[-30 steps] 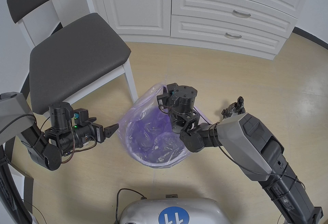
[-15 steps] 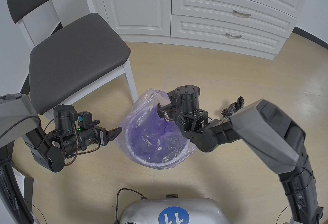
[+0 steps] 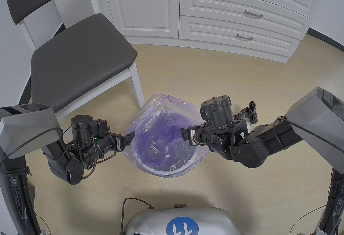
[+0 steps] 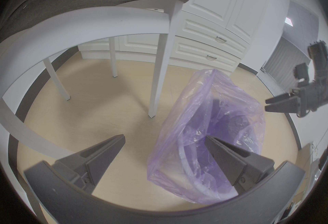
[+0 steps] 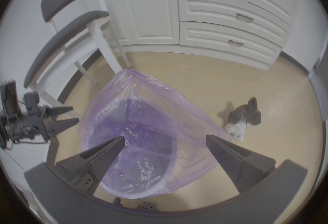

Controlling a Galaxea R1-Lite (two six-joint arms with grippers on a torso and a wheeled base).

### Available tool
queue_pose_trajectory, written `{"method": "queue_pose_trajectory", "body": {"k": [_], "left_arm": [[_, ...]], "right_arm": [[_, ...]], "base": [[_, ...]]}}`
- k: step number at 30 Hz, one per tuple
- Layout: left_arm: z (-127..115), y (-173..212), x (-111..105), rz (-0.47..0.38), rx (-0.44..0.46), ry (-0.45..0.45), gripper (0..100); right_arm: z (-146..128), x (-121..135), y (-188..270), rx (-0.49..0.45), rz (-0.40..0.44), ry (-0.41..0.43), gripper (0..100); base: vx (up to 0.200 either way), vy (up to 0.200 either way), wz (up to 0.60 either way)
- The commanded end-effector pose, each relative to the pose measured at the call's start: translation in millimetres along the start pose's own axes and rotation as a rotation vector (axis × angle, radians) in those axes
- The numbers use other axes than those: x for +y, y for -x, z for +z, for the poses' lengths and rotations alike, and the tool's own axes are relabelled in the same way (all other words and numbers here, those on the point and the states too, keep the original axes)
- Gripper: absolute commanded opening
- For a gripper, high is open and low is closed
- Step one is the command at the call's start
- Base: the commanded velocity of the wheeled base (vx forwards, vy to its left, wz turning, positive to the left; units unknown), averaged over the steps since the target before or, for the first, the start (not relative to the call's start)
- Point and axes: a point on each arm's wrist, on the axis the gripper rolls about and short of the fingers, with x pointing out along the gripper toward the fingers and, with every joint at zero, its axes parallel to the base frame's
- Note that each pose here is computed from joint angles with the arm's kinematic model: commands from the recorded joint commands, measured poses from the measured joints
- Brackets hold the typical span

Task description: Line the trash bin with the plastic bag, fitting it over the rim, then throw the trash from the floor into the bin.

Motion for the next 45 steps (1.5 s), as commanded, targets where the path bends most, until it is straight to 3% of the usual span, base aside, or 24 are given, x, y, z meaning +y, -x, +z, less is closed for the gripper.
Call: {"method": "queue_pose_trajectory", "body": {"k": [1,6,19,33,37,45], "left_arm": [[7.1,-1.5,7.7,0.037,-0.013,0.031,100],[6.6,-5.2,1.4,0.023,-0.003,0.076,100],[-1.5,-2.3,1.2,0.023,0.026,0.082,100],[-21.8,-18.6,-13.8,-0.009,0.059,0.073,100],[-12.1,-49.2,-14.9,0.132,-0.058,0.176,100],[9.8,-62.6,-1.8,0.168,-0.151,0.277,100]], "right_arm": [[-8.7,-6.5,3.0,-0.043,0.004,-0.127,100],[-6.1,-22.3,-6.7,-0.084,-0.027,-0.172,100],[-17.0,-51.0,-27.5,-0.045,-0.107,-0.174,100],[-27.8,-52.0,-41.6,-0.027,-0.118,-0.177,100],[-25.4,-49.3,-44.9,-0.054,-0.109,-0.189,100],[-29.1,-49.3,-49.3,-0.063,-0.108,-0.192,100]], "base": [[0.000,0.000,0.00],[0.000,0.000,0.00],[0.000,0.000,0.00],[0.000,0.000,0.00],[0.000,0.000,0.00],[0.000,0.000,0.00]]}}
